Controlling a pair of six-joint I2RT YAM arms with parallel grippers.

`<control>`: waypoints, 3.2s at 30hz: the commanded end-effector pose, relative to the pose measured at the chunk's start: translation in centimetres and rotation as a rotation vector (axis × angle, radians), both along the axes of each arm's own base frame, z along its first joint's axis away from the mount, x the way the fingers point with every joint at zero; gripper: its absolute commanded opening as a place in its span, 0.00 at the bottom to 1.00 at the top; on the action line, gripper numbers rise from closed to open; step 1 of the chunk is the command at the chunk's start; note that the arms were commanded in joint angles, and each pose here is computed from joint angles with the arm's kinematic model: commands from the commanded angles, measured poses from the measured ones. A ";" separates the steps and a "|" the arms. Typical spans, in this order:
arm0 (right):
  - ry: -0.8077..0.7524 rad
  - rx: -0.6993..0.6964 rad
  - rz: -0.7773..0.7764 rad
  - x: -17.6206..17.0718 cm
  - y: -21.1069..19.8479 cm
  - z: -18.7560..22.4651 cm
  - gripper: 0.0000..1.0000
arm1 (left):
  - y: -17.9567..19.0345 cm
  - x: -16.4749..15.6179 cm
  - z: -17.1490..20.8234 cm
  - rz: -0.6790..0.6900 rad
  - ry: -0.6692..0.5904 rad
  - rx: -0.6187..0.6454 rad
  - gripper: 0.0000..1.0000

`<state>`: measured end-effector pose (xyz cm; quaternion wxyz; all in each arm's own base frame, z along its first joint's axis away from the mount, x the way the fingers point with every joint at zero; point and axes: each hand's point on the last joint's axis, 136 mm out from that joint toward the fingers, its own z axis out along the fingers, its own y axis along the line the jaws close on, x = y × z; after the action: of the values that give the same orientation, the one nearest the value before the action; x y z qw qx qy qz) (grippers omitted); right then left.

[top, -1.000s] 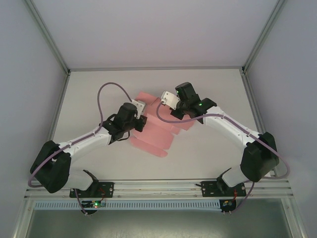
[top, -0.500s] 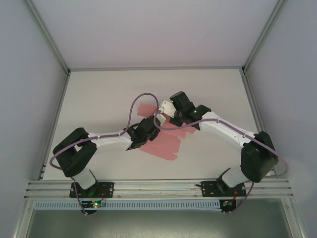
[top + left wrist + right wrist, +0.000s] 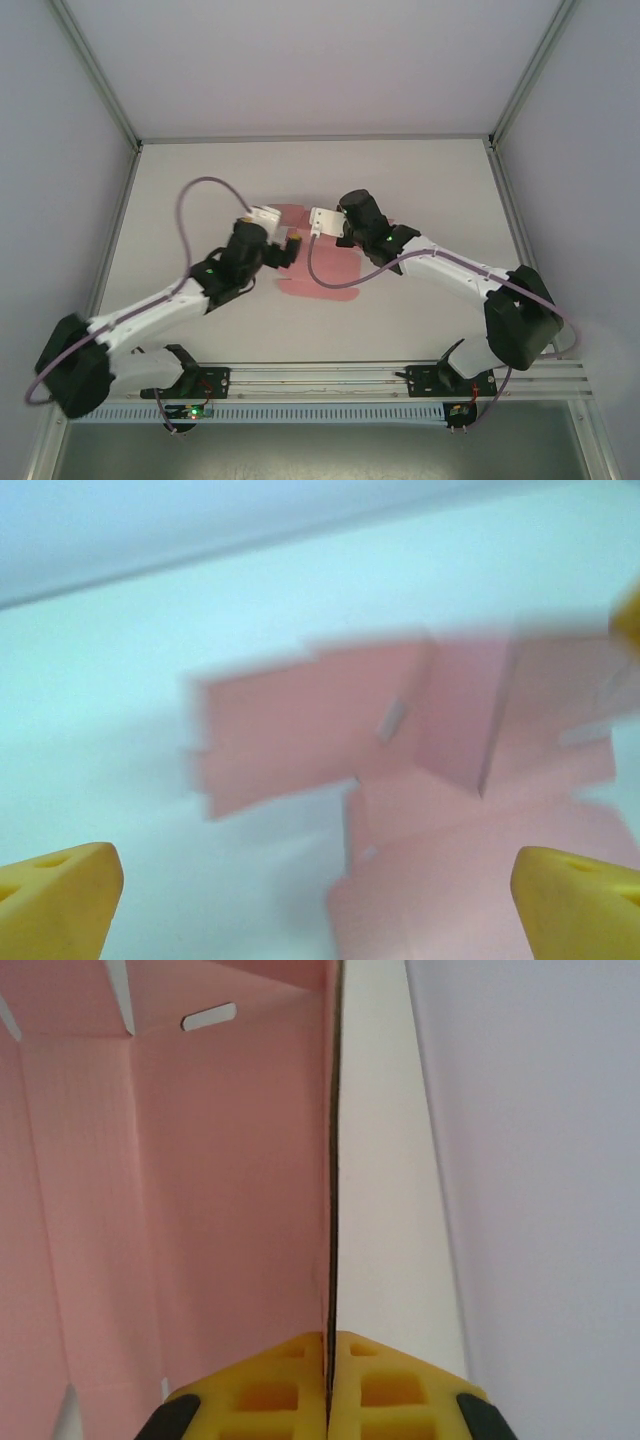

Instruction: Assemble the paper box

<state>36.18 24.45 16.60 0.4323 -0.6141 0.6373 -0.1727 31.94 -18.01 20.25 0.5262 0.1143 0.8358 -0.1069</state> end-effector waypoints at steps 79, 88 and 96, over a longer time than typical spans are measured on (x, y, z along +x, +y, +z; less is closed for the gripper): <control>-0.020 -0.132 0.073 -4.7 1.6 -6.8 0.00 | -2.3 8.0 -15.0 0.123 0.218 0.180 0.14; -0.002 -0.151 0.033 -5.3 0.4 -5.9 0.00 | 3.6 6.0 -18.3 0.437 0.224 0.295 0.12; 0.047 -0.116 0.013 -5.8 0.4 -6.3 0.00 | 5.7 6.4 -18.7 0.653 0.230 0.336 0.00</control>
<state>33.15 25.13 11.16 0.4208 -0.6201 0.6260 -0.2159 38.47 -26.08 5.73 0.4358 0.0771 0.8917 -0.0953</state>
